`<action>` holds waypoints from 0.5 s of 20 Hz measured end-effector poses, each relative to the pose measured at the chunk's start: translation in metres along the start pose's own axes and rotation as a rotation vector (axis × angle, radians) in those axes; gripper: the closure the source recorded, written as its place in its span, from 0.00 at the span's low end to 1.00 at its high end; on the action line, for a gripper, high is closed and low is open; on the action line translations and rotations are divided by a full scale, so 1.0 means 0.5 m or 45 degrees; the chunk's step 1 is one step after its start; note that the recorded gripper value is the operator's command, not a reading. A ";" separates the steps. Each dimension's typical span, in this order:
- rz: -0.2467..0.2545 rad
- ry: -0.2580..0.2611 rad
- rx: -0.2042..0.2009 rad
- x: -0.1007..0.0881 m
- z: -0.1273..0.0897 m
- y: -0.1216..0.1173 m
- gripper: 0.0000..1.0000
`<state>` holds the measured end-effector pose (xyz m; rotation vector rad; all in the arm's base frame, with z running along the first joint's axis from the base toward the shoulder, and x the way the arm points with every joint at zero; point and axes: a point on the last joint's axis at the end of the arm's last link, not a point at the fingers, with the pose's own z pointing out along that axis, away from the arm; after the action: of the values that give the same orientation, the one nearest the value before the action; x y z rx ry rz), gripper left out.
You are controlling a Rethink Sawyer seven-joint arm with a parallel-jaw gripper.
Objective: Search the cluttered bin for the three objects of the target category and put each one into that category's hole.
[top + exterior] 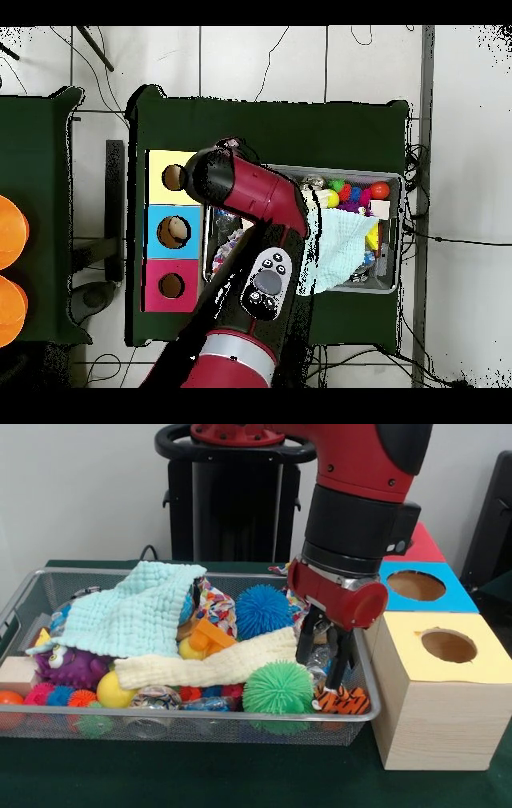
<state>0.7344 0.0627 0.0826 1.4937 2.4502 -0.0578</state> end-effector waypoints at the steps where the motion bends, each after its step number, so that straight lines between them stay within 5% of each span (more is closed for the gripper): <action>1: 0.001 -0.005 -0.005 0.001 0.002 0.000 0.00; 10: 0.021 -0.028 -0.048 0.002 0.008 0.014 0.00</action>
<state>0.7409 0.0663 0.0792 1.4896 2.4075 -0.0244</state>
